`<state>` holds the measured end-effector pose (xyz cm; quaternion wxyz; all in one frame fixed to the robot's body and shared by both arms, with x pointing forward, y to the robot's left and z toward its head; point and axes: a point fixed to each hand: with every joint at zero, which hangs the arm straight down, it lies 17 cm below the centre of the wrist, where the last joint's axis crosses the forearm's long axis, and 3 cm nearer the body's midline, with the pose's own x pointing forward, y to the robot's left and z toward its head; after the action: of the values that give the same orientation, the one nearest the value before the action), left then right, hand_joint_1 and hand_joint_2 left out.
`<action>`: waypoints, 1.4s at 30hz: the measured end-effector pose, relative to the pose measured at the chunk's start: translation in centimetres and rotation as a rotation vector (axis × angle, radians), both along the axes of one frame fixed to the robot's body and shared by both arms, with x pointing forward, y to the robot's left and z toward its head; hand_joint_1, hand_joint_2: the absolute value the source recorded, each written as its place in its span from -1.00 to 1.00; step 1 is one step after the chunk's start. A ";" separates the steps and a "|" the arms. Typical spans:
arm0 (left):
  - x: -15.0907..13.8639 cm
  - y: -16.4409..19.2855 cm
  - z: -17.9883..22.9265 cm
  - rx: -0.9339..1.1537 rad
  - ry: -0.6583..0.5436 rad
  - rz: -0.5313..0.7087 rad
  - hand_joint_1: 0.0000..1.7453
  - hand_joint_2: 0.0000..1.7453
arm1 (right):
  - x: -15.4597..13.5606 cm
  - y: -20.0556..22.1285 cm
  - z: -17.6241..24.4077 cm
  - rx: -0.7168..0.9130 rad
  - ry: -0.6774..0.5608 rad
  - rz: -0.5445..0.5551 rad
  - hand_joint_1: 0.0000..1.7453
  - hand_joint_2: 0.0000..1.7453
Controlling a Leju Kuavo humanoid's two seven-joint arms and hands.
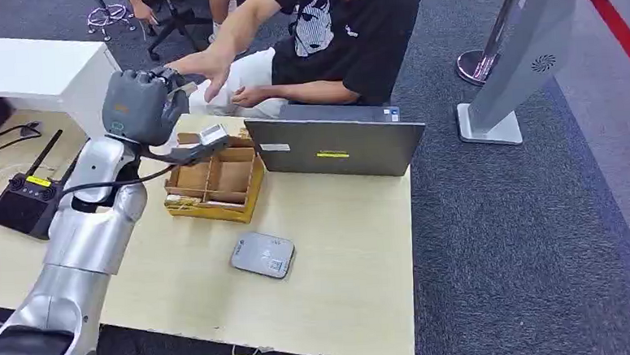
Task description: Pass the card to the sensor for recognition and then transmit it.
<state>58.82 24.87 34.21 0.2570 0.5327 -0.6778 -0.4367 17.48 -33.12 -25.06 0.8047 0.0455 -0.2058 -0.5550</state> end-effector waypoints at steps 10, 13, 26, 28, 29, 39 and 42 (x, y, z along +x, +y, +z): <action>0.2 2.0 0.8 -0.020 -0.044 0.012 -1.00 1.00 | 0.3 -0.1 0.1 -0.002 -0.005 -0.003 -1.00 1.00; -0.4 3.3 -0.5 -0.024 -0.050 0.018 -1.00 1.00 | 0.1 -0.1 0.0 -0.003 -0.003 -0.006 -1.00 1.00; -15.7 17.9 -3.5 -0.538 -0.413 0.044 -1.00 1.00 | -1.6 -0.6 -0.3 -0.017 0.016 -0.059 -1.00 1.00; -18.1 21.7 -4.4 -0.654 -0.450 0.103 -1.00 1.00 | -2.0 -0.8 -0.5 -0.018 0.023 -0.072 -1.00 1.00; -19.3 24.0 -5.1 -0.746 -0.464 0.134 -1.00 1.00 | -2.2 -0.9 -0.5 -0.018 0.029 -0.081 -1.00 1.00; -32.6 45.4 -21.6 -1.319 -0.454 0.578 0.46 1.00 | -3.9 -0.4 -1.3 0.010 0.117 -0.118 -0.88 1.00; -37.4 48.6 -28.6 -1.423 -0.392 0.816 1.00 1.00 | -4.6 -0.3 -1.6 0.005 0.158 -0.097 1.00 1.00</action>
<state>21.38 73.45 5.57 0.5466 0.5130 -0.5783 0.3221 12.90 -33.44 -26.69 0.7904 -0.0065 -0.1425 -0.5958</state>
